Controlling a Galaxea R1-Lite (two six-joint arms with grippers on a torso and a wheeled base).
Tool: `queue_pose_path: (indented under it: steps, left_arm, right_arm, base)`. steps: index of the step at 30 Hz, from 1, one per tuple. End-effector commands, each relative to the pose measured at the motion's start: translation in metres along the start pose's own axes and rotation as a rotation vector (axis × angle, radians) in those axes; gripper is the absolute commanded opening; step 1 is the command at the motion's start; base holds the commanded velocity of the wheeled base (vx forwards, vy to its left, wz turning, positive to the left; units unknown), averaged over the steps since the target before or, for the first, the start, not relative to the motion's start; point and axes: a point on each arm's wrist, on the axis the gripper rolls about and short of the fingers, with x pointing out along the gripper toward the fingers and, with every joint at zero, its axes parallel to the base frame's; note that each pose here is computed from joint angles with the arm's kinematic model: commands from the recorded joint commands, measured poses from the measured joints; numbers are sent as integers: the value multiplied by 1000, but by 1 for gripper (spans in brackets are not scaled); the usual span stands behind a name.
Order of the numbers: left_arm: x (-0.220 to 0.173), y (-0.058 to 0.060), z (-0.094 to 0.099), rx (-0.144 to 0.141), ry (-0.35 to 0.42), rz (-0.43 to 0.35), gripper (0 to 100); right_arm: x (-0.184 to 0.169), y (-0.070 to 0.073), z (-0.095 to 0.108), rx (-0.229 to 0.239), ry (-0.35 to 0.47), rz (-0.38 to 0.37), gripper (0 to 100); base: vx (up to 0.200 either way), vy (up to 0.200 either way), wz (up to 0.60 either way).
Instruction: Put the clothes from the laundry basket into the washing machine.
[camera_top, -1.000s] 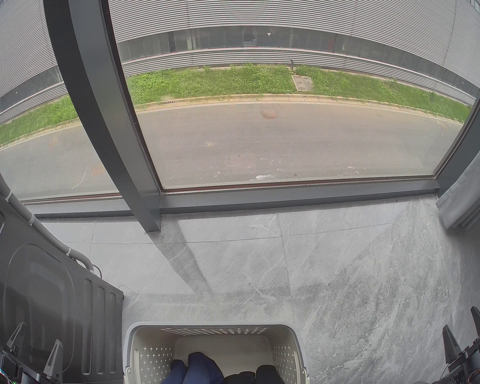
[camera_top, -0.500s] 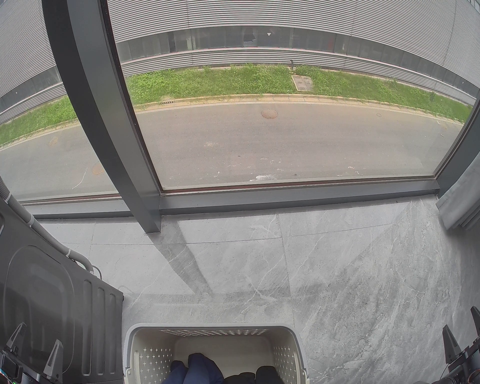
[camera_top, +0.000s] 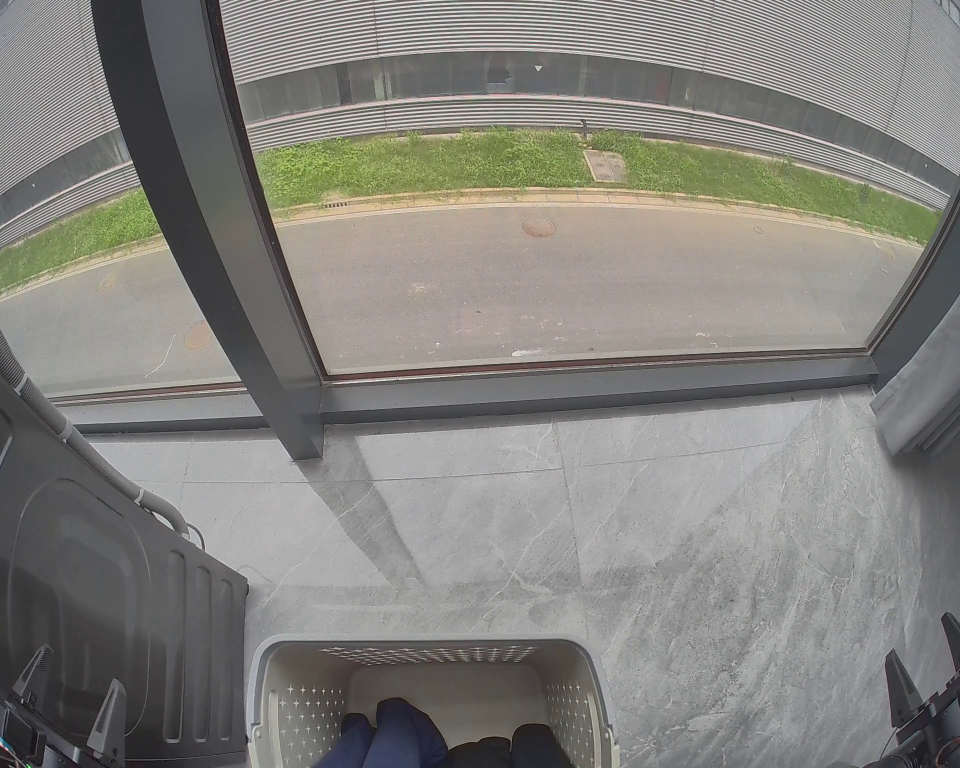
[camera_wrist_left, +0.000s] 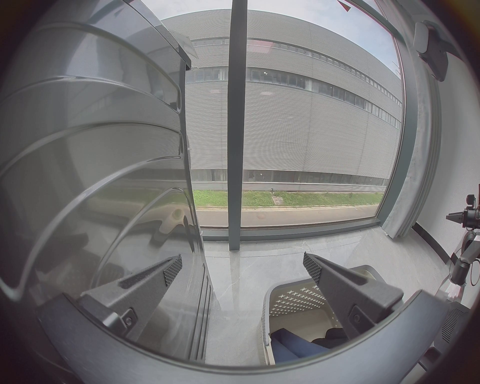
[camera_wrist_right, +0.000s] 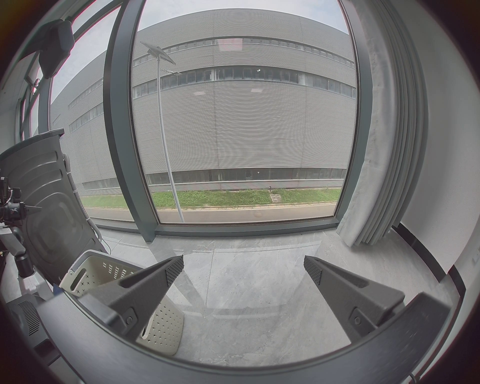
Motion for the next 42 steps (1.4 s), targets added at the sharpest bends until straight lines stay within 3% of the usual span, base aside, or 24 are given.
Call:
queue_pose_path:
  steps: [1, 42]
  left_arm:
    - [0, 0, -4, -1, 1, 2, 100]
    - [0, 0, -4, -1, 1, 0, 100]
  right_arm:
    - [0, 0, -5, -1, 1, 1, 100]
    - [0, 0, -5, -1, 1, 1, 100]
  base:
    - [-200, 0, 0]
    - [-200, 0, 0]
